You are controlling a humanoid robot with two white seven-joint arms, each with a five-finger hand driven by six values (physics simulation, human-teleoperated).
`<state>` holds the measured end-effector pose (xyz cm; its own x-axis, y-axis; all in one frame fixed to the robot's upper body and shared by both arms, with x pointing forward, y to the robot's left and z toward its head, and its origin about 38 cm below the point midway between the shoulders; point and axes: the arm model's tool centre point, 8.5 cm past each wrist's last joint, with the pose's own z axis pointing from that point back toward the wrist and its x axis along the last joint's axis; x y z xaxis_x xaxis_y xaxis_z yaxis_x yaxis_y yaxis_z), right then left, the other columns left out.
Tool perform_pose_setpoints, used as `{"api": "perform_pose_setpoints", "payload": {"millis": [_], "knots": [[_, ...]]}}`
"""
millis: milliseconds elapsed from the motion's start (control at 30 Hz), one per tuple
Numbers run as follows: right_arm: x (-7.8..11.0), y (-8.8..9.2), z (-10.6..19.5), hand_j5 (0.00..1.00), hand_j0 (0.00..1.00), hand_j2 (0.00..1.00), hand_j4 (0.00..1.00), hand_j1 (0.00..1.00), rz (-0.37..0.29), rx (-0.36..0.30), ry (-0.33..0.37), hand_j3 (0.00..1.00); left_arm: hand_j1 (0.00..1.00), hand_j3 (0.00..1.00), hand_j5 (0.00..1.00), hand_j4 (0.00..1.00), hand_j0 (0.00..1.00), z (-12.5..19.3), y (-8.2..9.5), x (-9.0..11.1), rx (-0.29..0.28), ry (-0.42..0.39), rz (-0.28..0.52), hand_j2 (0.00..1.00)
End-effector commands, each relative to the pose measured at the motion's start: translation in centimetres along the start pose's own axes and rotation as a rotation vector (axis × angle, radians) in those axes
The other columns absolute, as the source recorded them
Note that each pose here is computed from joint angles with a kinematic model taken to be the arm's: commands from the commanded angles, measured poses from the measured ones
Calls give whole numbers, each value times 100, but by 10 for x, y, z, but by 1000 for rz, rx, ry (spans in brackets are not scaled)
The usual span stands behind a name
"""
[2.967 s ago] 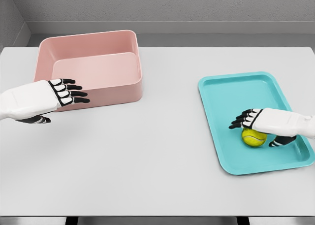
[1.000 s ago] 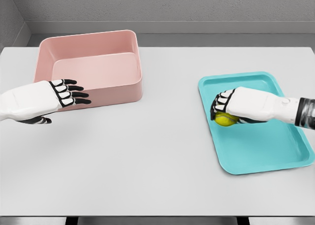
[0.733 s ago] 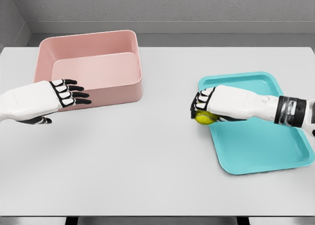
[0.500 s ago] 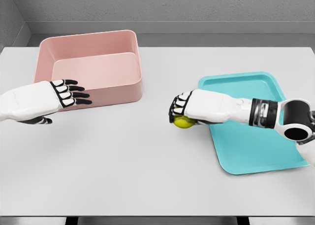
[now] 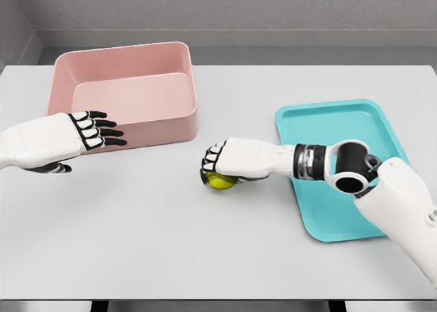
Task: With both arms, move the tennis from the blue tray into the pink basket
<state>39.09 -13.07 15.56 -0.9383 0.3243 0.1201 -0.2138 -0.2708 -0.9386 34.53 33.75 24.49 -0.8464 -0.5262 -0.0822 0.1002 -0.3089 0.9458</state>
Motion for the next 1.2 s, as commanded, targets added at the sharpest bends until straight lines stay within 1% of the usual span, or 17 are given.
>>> {"api": "perform_pose_setpoints", "payload": {"millis": [0,67,133,200,233,300,533,600,633,700,767,800,900,1000,1067,1133,1167], "knots": [[-2,6,-4,35,35,35,35,35,-18,11,3,35,100,100,100,100,100,0,1,0,3,1,4,100],[-2,6,-4,37,37,37,37,37,-18,13,4,37,100,100,100,100,100,0,1,0,3,1,4,100],[-4,10,-5,46,46,46,46,46,-28,22,7,46,100,100,100,100,100,0,1,0,3,1,4,100],[-4,10,-5,81,81,81,81,81,-26,23,8,81,100,100,100,100,100,0,1,0,5,-1,5,100],[-4,10,-5,94,94,94,94,94,-28,22,7,94,100,100,100,100,100,0,1,0,4,1,5,100],[-4,10,-4,100,100,100,100,100,-26,21,8,100,100,100,100,100,100,0,1,0,4,1,5,100],[-6,1,2,100,100,100,100,100,-11,6,16,100,100,100,100,100,100,0,1,0,4,1,5,100],[6,-25,9,100,100,100,100,100,55,-55,-2,100,100,100,100,100,100,0,1,0,4,1,5,100],[4,-34,15,100,100,100,100,100,70,-80,10,100,100,100,100,100,100,0,0,0,3,0,6,100],[-10,-48,37,100,100,100,100,100,83,-121,70,100,100,100,100,100,100,0,0,0,4,0,7,100],[-15,-64,60,100,100,100,100,100,107,-164,104,100,100,100,100,100,100,-2,0,1,8,-3,8,100],[-19,-64,77,100,100,100,100,100,101,-159,118,100,100,100,100,100,100,-3,-1,2,12,-6,10,100],[-38,-77,150,100,100,100,100,100,29,-246,201,100,100,100,100,100,100,-15,-6,8,31,-26,19,100],[-45,-68,196,100,100,100,100,100,-33,-301,285,100,100,100,100,100,100,-42,-18,21,14,-69,13,100],[-46,-58,211,100,100,100,100,100,-58,-314,325,100,100,100,100,100,100,-65,-20,32,37,-91,-25,100],[-51,-45,216,100,100,100,100,100,-95,-306,350,100,100,100,100,100,100,-86,-27,45,15,-139,-29,100],[-54,-40,218,100,100,100,100,100,-107,-301,359,100,100,100,100,100,100,-95,-26,52,29,-160,-25,100]]}}
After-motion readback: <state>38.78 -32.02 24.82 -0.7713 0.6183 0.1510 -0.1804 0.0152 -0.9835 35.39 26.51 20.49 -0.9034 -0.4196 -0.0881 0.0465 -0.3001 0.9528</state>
